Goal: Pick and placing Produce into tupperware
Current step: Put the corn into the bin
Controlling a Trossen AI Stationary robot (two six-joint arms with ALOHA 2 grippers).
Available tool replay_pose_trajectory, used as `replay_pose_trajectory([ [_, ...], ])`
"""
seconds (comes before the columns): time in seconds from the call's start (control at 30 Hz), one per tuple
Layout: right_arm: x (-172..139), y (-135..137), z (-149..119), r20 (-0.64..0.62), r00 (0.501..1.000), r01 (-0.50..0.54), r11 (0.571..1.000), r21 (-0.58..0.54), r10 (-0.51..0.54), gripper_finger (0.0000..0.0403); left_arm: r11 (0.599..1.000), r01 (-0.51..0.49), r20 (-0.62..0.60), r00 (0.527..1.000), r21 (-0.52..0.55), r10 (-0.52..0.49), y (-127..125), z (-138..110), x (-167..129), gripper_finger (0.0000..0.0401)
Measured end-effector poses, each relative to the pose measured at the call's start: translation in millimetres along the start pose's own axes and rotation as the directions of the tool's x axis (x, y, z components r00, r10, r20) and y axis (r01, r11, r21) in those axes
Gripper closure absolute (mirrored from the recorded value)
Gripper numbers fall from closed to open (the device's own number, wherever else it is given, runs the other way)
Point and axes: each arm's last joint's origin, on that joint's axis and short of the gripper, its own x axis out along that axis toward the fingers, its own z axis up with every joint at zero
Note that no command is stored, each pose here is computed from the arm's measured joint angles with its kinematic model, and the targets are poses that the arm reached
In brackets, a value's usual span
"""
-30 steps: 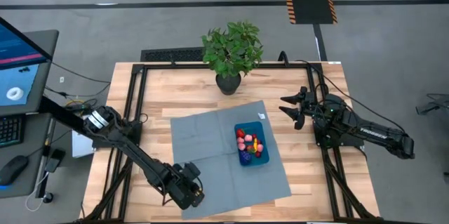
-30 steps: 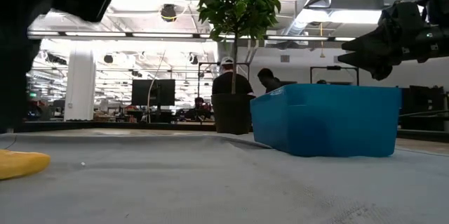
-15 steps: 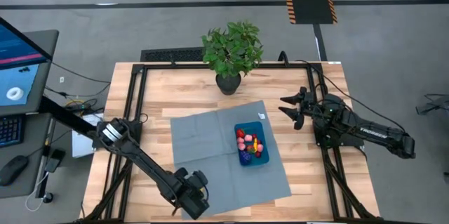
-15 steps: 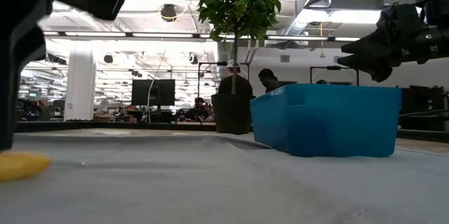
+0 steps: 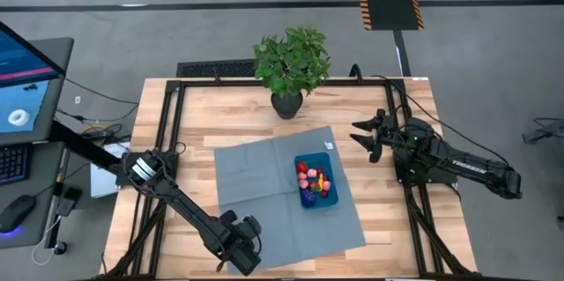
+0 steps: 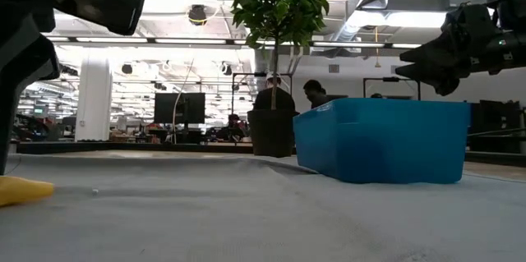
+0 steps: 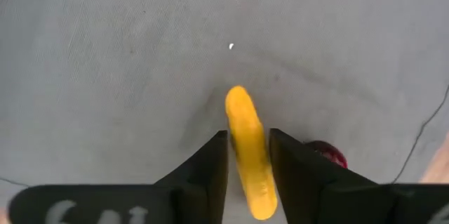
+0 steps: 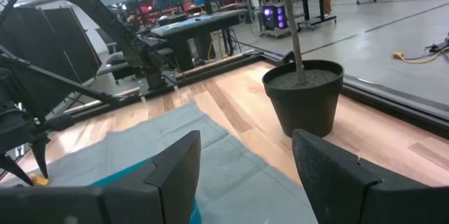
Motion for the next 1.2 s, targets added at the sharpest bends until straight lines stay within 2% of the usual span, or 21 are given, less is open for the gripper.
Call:
replay_pose_trajectory([
  [0.23,0.0,0.0,-0.1,0.000,1.000,0.000,1.000,0.000,0.000,0.0154,0.997,-0.007,0.025,1.000,0.074,0.005,-0.1,0.3,-0.2,0.0380],
  [0.33,0.0,0.0,-0.1,0.000,1.000,0.000,1.000,0.000,0.000,0.0154,0.993,-0.022,0.084,0.996,0.114,0.012,0.6,1.2,-5.3,0.0389],
  [0.43,0.0,0.0,-0.1,0.000,1.000,0.000,1.000,0.000,0.000,0.0154,0.988,-0.055,0.196,0.980,0.146,0.026,1.9,2.4,-15.6,0.0376],
  [0.57,0.0,0.0,-0.1,0.000,1.000,0.000,1.000,0.000,0.000,0.0154,0.975,-0.138,0.383,0.922,0.176,0.061,6.9,1.3,-38.1,0.0352],
  [0.73,0.0,0.0,0.0,0.000,1.000,0.000,1.000,0.000,0.000,0.0154,0.957,-0.232,0.562,0.822,0.175,0.097,17.4,0.3,-69.2,0.0362],
  [0.93,0.0,0.0,0.0,0.000,1.000,0.000,1.000,0.000,0.000,0.0154,0.946,-0.290,0.658,0.742,0.144,0.128,32.3,-0.5,-98.4,0.0386],
  [1.2,0.0,0.0,-0.1,0.000,1.000,0.000,1.000,0.000,0.000,0.0154,0.952,-0.287,0.775,0.624,0.108,0.100,53.0,-7.7,-144.6,0.0365],
])
